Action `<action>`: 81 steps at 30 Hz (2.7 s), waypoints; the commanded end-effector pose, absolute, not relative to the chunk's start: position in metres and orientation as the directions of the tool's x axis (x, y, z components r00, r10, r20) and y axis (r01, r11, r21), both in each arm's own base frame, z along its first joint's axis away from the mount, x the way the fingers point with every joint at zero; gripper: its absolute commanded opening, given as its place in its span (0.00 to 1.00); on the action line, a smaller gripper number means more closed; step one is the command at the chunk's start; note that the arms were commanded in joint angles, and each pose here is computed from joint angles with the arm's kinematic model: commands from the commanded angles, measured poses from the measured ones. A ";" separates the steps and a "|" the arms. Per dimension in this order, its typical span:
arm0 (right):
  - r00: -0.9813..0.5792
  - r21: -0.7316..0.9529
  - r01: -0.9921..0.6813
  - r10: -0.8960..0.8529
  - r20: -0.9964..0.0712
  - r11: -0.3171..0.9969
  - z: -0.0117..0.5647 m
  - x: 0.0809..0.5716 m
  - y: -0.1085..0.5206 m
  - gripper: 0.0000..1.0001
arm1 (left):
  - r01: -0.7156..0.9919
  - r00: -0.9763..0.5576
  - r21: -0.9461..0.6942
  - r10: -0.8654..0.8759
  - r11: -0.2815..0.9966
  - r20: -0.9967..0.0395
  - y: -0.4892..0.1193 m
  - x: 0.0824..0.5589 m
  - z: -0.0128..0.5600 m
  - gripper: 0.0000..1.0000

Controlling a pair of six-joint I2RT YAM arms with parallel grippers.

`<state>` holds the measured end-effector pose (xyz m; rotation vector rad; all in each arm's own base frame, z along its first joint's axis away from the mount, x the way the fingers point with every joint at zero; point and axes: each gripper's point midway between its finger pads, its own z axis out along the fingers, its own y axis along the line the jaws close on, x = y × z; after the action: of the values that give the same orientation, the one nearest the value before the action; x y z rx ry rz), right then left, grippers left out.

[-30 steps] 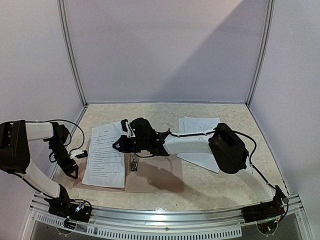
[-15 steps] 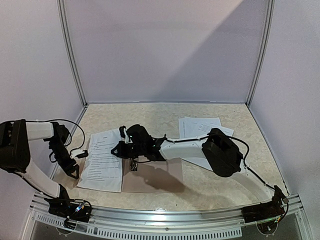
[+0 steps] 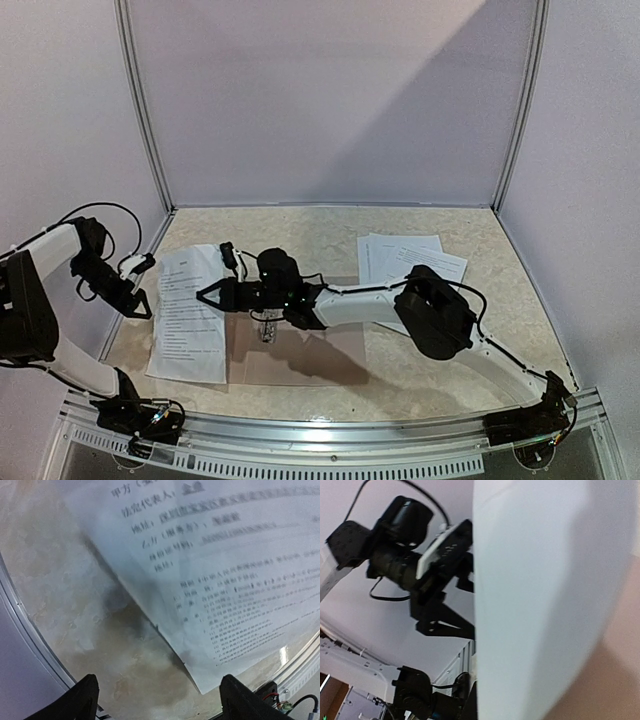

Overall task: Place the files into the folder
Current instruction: Insert the folder to form pockets on the folder.

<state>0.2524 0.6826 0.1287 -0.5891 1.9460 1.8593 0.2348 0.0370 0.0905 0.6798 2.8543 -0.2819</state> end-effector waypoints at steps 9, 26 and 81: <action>-0.743 0.735 -0.666 0.018 -0.669 -0.128 0.198 0.236 0.677 0.00 | 0.413 -0.891 -0.182 0.355 0.892 -0.282 0.038 0.237 0.101 0.85; -0.741 0.677 -0.636 -0.047 -0.670 0.370 0.171 0.317 0.563 0.00 | 0.623 -0.773 -0.195 0.557 0.757 -0.304 -0.008 0.238 0.104 0.85; -0.898 0.815 -0.342 0.092 -0.430 0.467 0.102 0.286 0.545 0.00 | 0.969 0.212 -0.103 0.969 -0.225 -0.123 -0.122 0.179 0.028 0.82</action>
<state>0.2846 0.5303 0.1152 -0.2477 2.2996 1.4026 0.1748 -0.1217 0.0109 2.5455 1.8203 -0.2182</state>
